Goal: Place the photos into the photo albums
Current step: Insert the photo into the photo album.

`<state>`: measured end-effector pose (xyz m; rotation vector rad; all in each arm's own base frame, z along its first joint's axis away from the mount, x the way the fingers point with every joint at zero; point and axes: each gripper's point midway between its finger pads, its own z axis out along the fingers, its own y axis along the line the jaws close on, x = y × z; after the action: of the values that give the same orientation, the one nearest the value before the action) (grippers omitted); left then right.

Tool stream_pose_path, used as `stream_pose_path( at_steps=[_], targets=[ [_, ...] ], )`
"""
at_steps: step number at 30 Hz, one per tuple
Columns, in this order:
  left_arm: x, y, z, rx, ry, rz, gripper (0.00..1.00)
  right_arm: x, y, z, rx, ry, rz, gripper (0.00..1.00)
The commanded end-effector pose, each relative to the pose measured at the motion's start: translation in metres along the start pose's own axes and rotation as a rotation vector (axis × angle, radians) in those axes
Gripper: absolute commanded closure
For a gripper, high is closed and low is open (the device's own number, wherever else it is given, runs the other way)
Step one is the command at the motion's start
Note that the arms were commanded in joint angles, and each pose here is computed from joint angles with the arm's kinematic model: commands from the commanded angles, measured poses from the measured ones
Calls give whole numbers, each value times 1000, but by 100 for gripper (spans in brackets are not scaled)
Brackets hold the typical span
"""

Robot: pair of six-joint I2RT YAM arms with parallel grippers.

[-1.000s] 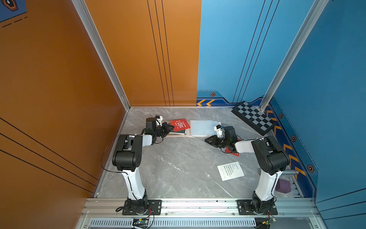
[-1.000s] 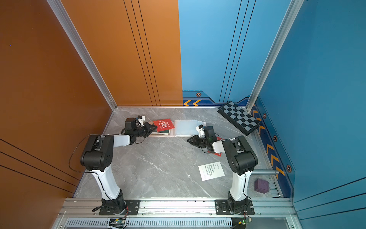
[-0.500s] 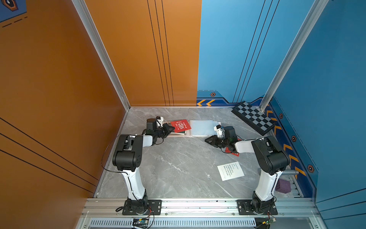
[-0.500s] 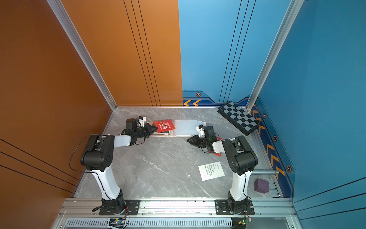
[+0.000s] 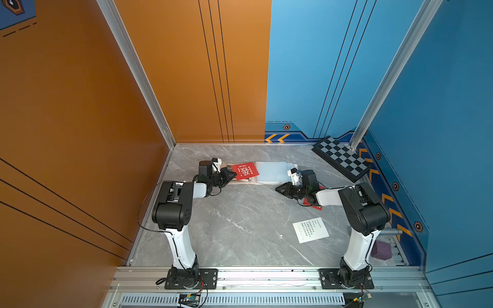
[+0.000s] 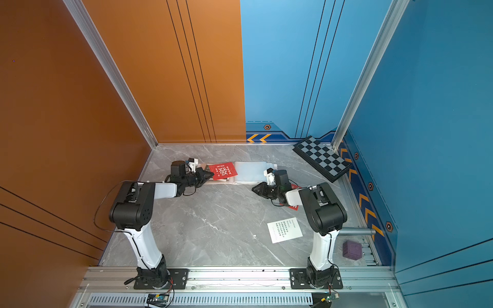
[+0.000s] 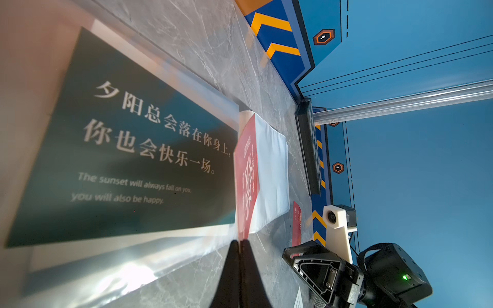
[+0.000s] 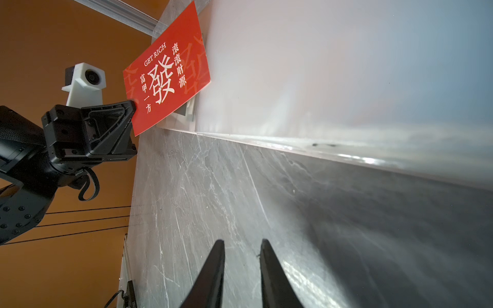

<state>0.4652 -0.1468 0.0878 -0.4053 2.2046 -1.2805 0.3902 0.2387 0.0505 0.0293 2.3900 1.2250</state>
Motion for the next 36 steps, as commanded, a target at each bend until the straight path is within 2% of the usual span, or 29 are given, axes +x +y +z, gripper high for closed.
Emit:
stream_pose_path(
  at_steps=[1,16,19,24,36],
  targets=[
    [8,-3,-1,19,27,7,100,0,-3,4,19,10,-16,74],
    [23,13,3,-80,127,-19,100,1,-3,5,23,12,-18,74],
    [19,7,5,-85,141,8,100,1,-2,5,21,12,-19,74],
    [23,11,5,-184,213,56,100,0,-2,4,22,11,-20,74],
    [22,13,18,-242,303,65,100,1,-2,5,26,15,-23,74]
  ],
)
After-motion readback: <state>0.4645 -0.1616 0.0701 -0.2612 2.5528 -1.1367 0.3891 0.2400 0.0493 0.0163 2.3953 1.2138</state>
